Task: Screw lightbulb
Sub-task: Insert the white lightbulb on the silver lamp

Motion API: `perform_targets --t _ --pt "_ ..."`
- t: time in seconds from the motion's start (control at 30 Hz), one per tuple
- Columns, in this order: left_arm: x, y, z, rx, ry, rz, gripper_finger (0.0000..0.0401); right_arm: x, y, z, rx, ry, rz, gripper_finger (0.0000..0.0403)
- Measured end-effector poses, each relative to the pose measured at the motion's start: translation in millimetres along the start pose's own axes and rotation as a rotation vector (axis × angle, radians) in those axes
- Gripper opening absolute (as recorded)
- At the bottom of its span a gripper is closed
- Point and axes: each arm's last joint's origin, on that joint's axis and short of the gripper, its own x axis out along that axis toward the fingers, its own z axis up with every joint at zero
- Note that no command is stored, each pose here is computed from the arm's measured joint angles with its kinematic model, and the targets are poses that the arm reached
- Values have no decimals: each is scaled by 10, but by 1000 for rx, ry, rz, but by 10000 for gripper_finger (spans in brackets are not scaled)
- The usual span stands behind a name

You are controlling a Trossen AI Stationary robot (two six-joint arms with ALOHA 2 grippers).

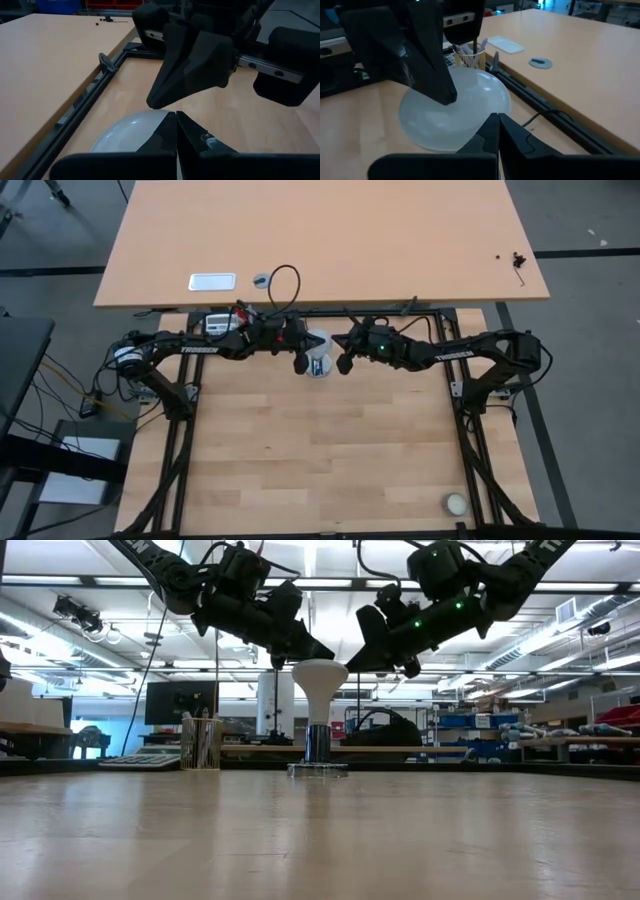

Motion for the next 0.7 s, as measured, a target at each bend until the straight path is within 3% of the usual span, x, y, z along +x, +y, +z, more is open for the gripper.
perform_targets --t 0.33,0.7 --pt "0 0 3 0 -2 -1 0 5 -43 5 11 -6 -55 12" --pt "-1 -1 -5 -2 4 -2 0 4 -15 -4 49 16 50 12"
